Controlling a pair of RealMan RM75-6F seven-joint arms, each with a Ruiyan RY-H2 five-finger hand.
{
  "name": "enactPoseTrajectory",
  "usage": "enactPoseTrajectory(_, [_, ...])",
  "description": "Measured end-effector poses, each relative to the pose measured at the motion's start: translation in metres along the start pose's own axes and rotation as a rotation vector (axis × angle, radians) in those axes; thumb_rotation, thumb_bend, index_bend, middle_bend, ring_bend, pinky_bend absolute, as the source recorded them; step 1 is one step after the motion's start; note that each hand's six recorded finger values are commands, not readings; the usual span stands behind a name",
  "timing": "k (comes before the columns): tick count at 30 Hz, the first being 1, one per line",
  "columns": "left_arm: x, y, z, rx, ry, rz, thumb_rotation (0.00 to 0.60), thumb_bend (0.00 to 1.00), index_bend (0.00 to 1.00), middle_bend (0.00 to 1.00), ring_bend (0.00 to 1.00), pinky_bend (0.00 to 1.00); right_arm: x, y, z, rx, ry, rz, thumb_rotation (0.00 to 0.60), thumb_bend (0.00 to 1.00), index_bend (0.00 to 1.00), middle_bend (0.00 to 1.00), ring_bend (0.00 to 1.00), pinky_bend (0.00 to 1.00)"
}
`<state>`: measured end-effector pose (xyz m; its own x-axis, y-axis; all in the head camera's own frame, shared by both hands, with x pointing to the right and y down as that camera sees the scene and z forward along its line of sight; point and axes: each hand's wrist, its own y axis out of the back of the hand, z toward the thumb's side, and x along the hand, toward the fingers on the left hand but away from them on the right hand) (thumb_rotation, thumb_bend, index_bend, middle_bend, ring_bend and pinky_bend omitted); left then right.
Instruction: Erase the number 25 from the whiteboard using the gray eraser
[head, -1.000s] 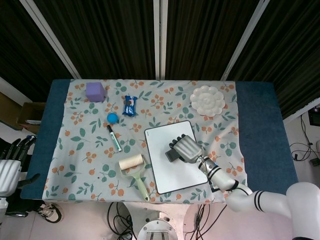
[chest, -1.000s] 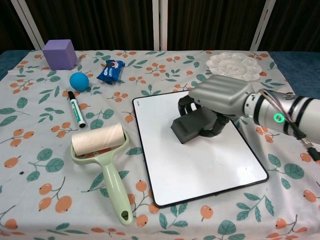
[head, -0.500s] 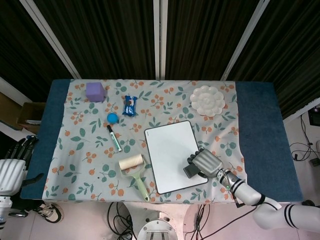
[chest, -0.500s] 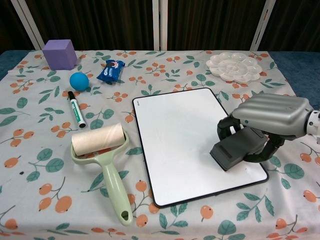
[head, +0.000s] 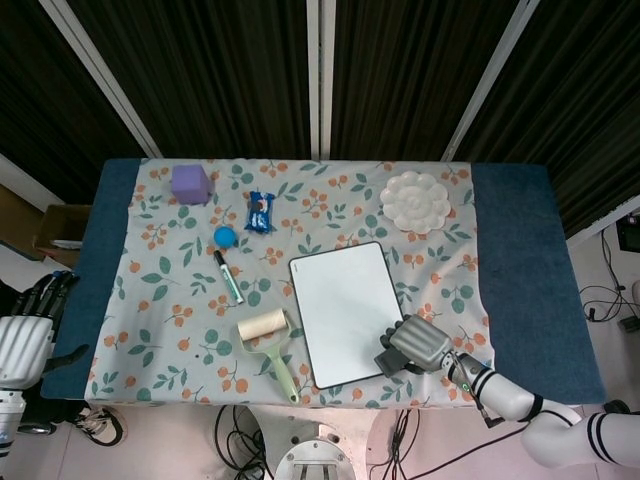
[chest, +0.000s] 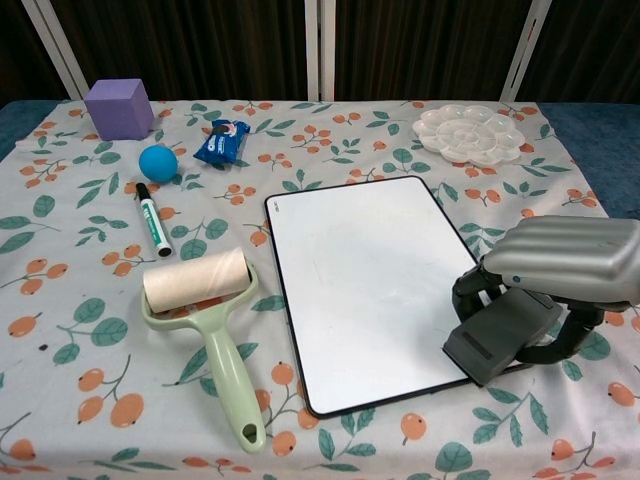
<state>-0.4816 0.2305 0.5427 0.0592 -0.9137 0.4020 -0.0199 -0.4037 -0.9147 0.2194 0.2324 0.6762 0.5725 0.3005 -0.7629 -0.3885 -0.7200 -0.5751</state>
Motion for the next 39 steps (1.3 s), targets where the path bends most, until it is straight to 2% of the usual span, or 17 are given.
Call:
enactPoseTrajectory(5, [-0.001,0.0,0.001,-0.004,-0.002,-0.002,0.6,0.0,0.09,0.08,0.06,0.17,0.012,0.013,0.002,-0.039,0.005,-0.052,0.6,0.23,0.99,0.78,0.71,0.77])
enactPoseTrajectory(8, [-0.002,0.0,0.001,-0.013,-0.002,-0.002,0.6,0.0,0.09,0.08,0.06,0.17,0.02,0.026,-0.002,-0.067,-0.006,-0.122,0.6,0.23,0.99,0.78,0.71,0.77])
enactPoseTrajectory(11, [-0.002,0.001,0.001,-0.014,-0.004,0.0,0.6,0.0,0.09,0.08,0.06,0.17,0.029,0.044,-0.013,-0.098,-0.039,-0.229,0.6,0.23,0.98,0.78,0.71,0.77])
enactPoseTrajectory(15, [-0.001,0.002,0.002,-0.015,-0.01,0.006,0.6,0.0,0.09,0.08,0.06,0.17,0.047,0.07,-0.05,-0.104,-0.154,-0.42,0.6,0.23,0.97,0.78,0.71,0.77])
enactPoseTrajectory(18, [0.0,0.001,0.003,-0.016,-0.013,0.004,0.6,0.0,0.09,0.08,0.06,0.17,0.058,0.073,-0.083,-0.091,-0.257,-0.497,0.6,0.23,0.95,0.78,0.71,0.77])
enactPoseTrajectory(24, [0.002,-0.003,0.006,-0.016,-0.023,-0.006,0.6,0.0,0.09,0.08,0.06,0.17,0.059,0.049,-0.133,-0.097,-0.409,-0.501,0.6,0.23,0.94,0.78,0.71,0.77])
enactPoseTrajectory(27, [0.002,-0.003,0.007,-0.014,-0.027,-0.007,0.6,0.0,0.09,0.08,0.06,0.17,0.05,0.036,-0.145,-0.119,-0.437,-0.483,0.6,0.23,0.94,0.78,0.71,0.77])
enactPoseTrajectory(33, [0.001,-0.001,0.008,-0.012,-0.026,-0.001,0.6,0.0,0.09,0.08,0.06,0.17,0.027,0.016,-0.151,-0.146,-0.439,-0.418,0.6,0.23,0.89,0.76,0.71,0.76])
enactPoseTrajectory(35, [0.0,-0.001,0.007,-0.009,-0.023,-0.001,0.6,0.0,0.09,0.08,0.06,0.17,0.021,0.011,-0.151,-0.146,-0.436,-0.401,0.6,0.22,0.83,0.73,0.69,0.74])
enactPoseTrajectory(36, [0.0,-0.001,0.007,-0.008,-0.022,-0.002,0.6,0.0,0.09,0.08,0.06,0.17,0.018,0.01,-0.151,-0.143,-0.434,-0.395,0.6,0.21,0.75,0.68,0.65,0.7])
enactPoseTrajectory(37, [0.0,-0.001,0.006,-0.008,-0.019,-0.003,0.6,0.0,0.09,0.08,0.06,0.17,0.017,0.008,-0.152,-0.141,-0.433,-0.389,0.6,0.2,0.64,0.6,0.56,0.63])
enactPoseTrajectory(38, [0.0,-0.001,0.006,-0.008,-0.019,-0.003,0.6,0.0,0.09,0.08,0.06,0.17,0.016,0.007,-0.152,-0.14,-0.432,-0.381,0.6,0.18,0.47,0.47,0.43,0.52])
enactPoseTrajectory(39, [0.0,-0.001,0.006,-0.008,-0.019,-0.004,0.6,0.0,0.09,0.08,0.06,0.17,0.015,0.004,-0.152,-0.138,-0.429,-0.363,0.6,0.14,0.26,0.29,0.24,0.35])
